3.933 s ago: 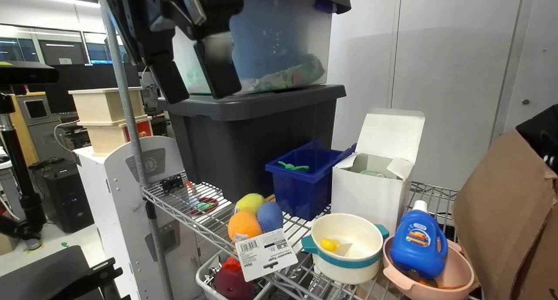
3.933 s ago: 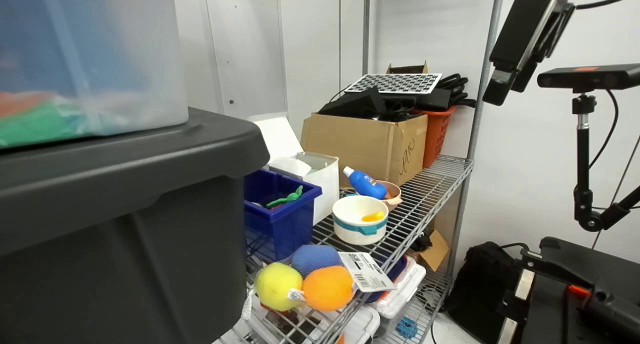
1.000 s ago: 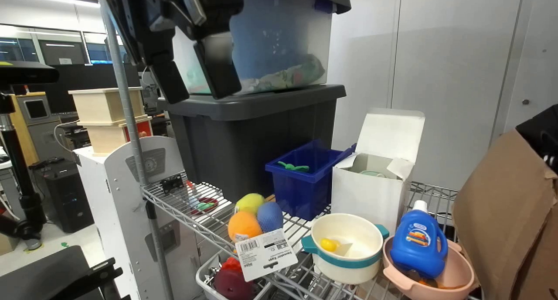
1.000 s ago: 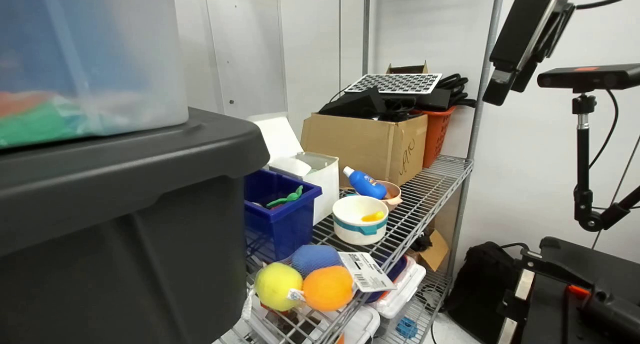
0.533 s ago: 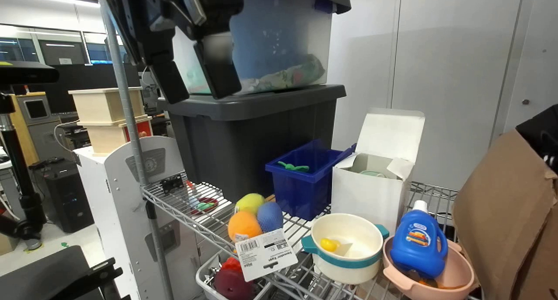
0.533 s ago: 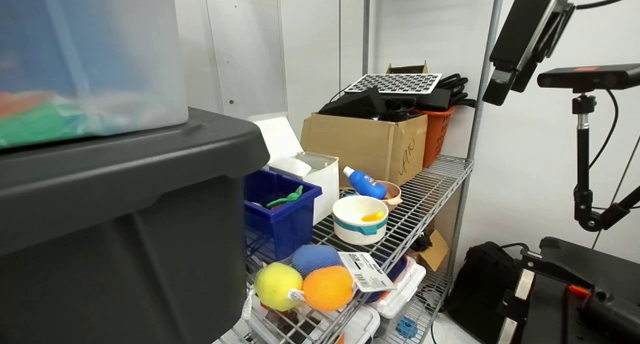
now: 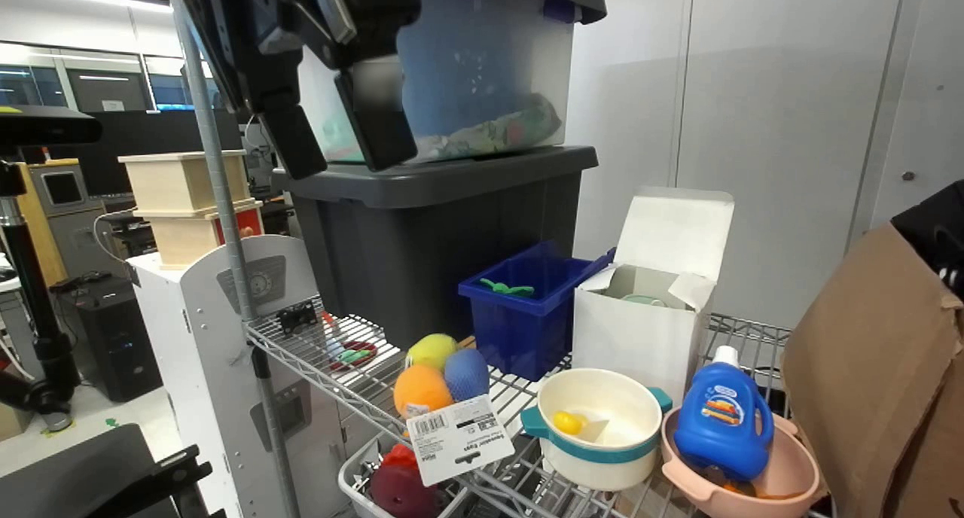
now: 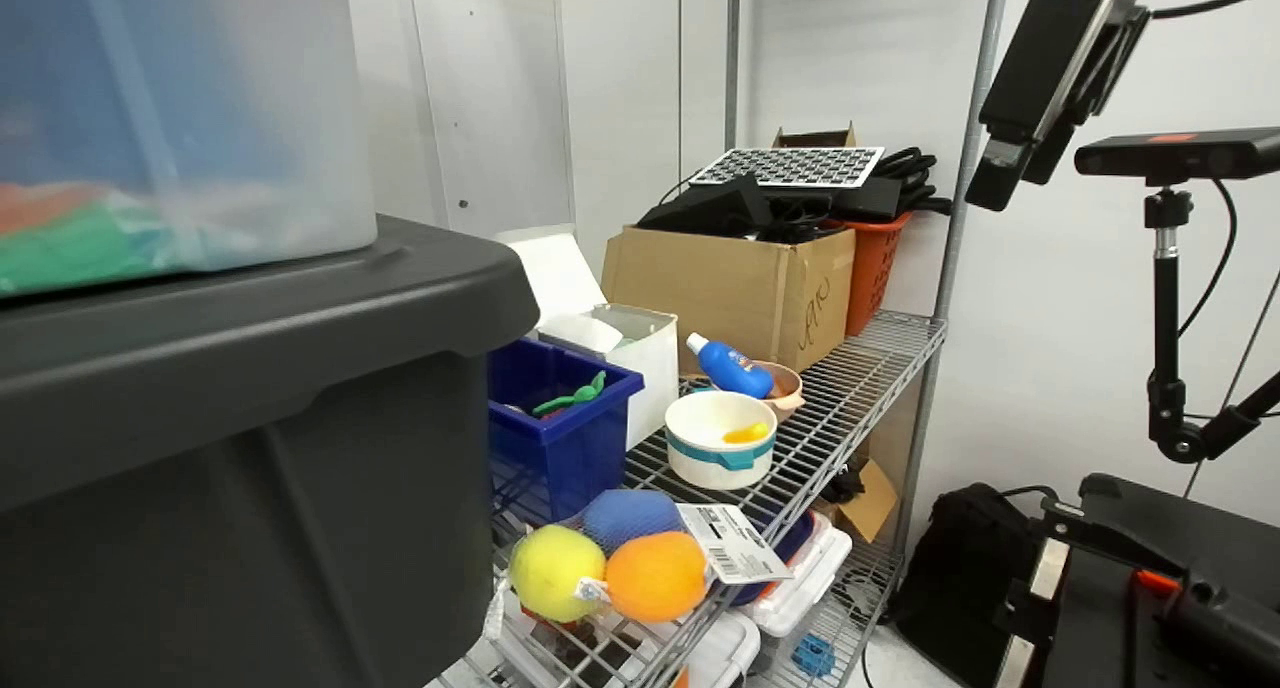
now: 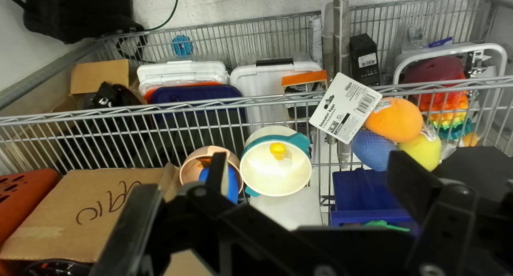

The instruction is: Remove the yellow ball from the white pot and place it inside the blue storage bin

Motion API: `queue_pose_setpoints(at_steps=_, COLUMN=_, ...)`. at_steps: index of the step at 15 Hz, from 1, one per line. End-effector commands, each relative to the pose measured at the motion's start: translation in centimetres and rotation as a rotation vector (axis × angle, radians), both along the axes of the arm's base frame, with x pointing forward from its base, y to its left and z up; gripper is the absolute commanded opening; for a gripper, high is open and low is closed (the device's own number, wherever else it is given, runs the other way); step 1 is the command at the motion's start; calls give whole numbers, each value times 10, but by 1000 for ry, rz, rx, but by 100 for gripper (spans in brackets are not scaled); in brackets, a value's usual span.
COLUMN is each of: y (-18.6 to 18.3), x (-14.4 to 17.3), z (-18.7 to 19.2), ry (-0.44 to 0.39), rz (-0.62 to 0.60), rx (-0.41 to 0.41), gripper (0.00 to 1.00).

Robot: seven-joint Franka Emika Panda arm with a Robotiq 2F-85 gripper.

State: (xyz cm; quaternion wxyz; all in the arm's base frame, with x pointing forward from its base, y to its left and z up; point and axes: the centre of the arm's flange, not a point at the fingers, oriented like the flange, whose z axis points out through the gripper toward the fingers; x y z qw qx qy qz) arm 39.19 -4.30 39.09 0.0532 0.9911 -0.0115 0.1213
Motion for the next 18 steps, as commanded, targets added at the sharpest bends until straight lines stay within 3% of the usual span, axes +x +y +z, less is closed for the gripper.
queue_pose_setpoints(at_steps=1, y=0, x=0, z=0, ry=0, rz=0, rx=0, gripper=100)
queue_pose_setpoints(at_steps=11, y=28, x=14, z=-19, ry=18, rz=39, rx=-49, gripper=100)
queue_pose_setpoints(at_steps=18, y=33, x=52, z=-30, ry=27, rz=26, rx=-97, gripper=100)
